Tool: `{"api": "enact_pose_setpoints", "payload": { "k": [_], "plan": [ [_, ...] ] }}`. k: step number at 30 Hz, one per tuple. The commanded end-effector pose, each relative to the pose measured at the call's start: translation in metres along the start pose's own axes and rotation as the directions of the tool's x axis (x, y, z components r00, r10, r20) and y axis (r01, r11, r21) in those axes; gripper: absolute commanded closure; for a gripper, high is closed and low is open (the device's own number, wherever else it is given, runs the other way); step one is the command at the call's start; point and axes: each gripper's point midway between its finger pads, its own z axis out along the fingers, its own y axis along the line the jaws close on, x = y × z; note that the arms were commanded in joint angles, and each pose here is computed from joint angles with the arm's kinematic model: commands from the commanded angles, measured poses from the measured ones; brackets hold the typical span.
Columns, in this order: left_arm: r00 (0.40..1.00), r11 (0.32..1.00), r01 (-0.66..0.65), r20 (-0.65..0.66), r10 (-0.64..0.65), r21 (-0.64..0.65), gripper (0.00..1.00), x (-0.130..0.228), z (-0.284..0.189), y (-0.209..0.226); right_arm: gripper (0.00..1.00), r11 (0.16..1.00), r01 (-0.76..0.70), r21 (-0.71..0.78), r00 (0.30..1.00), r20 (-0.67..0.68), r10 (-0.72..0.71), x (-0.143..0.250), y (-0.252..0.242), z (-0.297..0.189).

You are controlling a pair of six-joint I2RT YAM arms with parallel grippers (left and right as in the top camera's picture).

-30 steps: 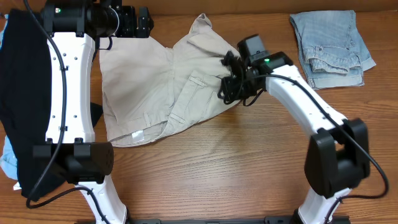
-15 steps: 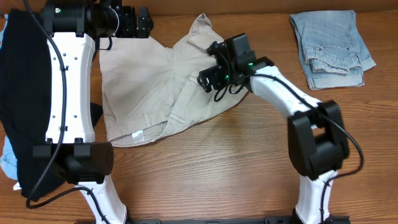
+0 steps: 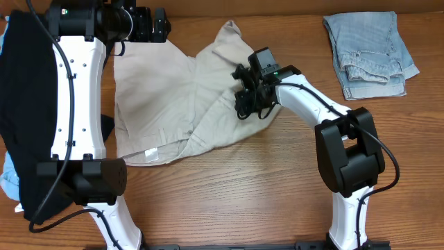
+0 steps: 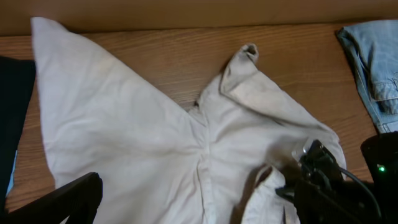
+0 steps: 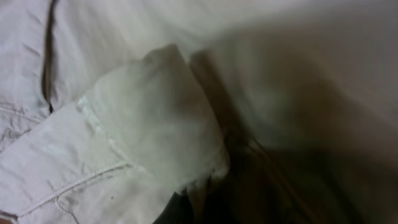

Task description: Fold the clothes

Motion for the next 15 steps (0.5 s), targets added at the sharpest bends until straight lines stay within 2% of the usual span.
{"api": "enact_pose_setpoints", "payload": {
  "k": [1,9,15],
  "plan": [
    [1.000,1.000,-0.025,-0.015,0.025,-0.001,0.00,0.003,0.006,-0.001,0.96,0.997,-0.073,-0.012,0.997,-0.034,0.072,0.013,0.019,-0.042],
    [1.000,1.000,-0.025,-0.015,0.025,-0.001,0.00,0.003,0.006,-0.001,0.96,0.979,-0.203,-0.003,0.966,-0.165,0.200,0.069,0.059,-0.117],
    [1.000,1.000,-0.025,-0.013,0.025,-0.001,0.00,0.003,0.006,-0.001,0.96,0.989,-0.150,-0.008,0.946,-0.291,0.141,0.109,0.113,-0.115]
  ]
}}
